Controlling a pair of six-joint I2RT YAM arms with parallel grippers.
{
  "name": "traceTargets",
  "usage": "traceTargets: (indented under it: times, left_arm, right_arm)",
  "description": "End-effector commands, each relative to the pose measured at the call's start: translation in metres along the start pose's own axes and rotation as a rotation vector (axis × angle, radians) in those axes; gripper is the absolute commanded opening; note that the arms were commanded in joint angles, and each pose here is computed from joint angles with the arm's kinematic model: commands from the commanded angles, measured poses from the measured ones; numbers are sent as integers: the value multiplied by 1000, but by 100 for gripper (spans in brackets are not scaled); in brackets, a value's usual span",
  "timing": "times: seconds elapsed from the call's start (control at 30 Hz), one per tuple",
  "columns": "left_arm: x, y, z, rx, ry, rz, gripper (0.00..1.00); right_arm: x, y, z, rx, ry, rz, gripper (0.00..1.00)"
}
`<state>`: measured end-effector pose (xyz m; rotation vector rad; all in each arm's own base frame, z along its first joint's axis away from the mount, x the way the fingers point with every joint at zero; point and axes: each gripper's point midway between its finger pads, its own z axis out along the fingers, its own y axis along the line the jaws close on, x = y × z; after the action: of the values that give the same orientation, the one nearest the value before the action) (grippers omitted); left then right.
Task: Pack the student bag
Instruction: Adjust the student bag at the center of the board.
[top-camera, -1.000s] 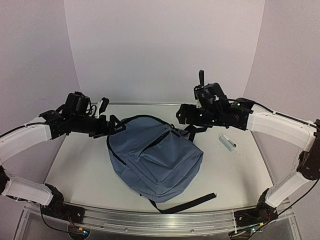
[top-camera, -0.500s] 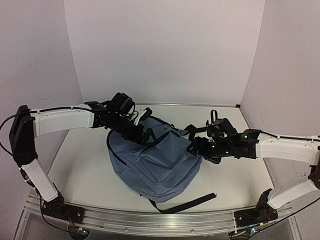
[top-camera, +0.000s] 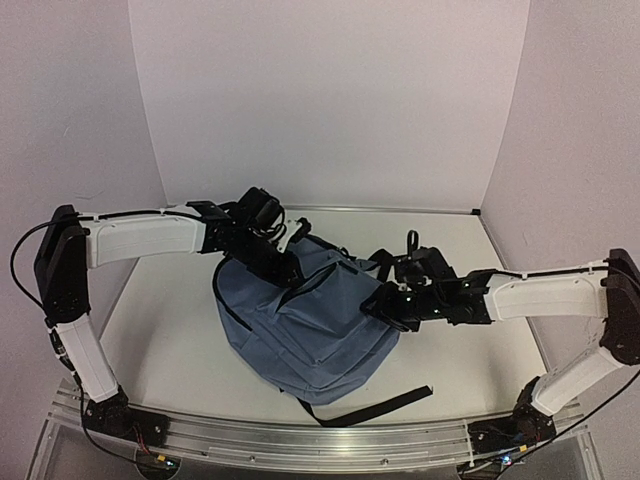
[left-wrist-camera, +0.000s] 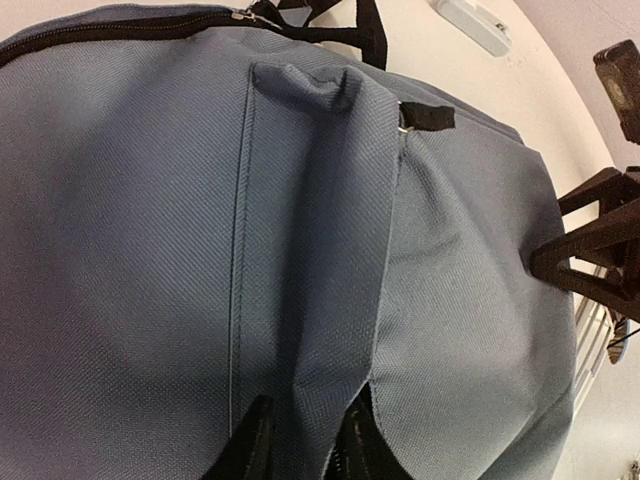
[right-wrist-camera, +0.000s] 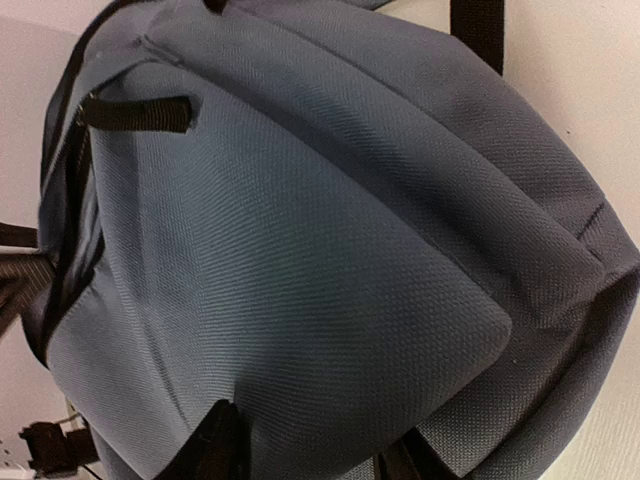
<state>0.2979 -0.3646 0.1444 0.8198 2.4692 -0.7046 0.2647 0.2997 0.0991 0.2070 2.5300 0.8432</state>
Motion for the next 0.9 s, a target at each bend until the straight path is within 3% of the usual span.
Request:
traceTargets:
  times: [0.0, 0.07, 0.37, 0.5, 0.53, 0.6, 0.63, 0.77, 0.8, 0.87]
  left_arm:
    - [-12, 11, -7, -76, -48, -12, 0]
    - [-12, 11, -13, -84, -69, -22, 0]
    - [-15, -18, -27, 83, -159, -176, 0]
    - [-12, -3, -29, 42, -237, -315, 0]
    - [-9, 8, -29, 4, -255, -355, 0]
    - [-2, 26, -30, -49, -276, -425, 0]
    - [2, 34, -32, -64, -287, -457, 0]
    - [-2, 46, -42, -29, -350, -514, 2]
    - [-7, 42, -46, -2, -362, -495, 5]
    - [-22, 29, -52, 47, -368, -433, 24]
  right_arm:
    - [-33, 29, 8, -61, -80, -61, 11]
    - [-47, 29, 16, -56, -82, -88, 0]
    - [-159, 14, 32, 80, -240, -254, 0]
    - [-189, 12, 37, 158, -270, -309, 0]
    - [-191, 18, 36, 145, -266, -328, 5]
    - [-192, 30, 30, 118, -259, -348, 30]
    - [-192, 34, 25, 117, -264, -355, 38]
    - [-183, 47, 4, 165, -292, -390, 60]
    - [-179, 52, -1, 184, -297, -402, 62]
    - [-170, 58, -9, 229, -315, -414, 64]
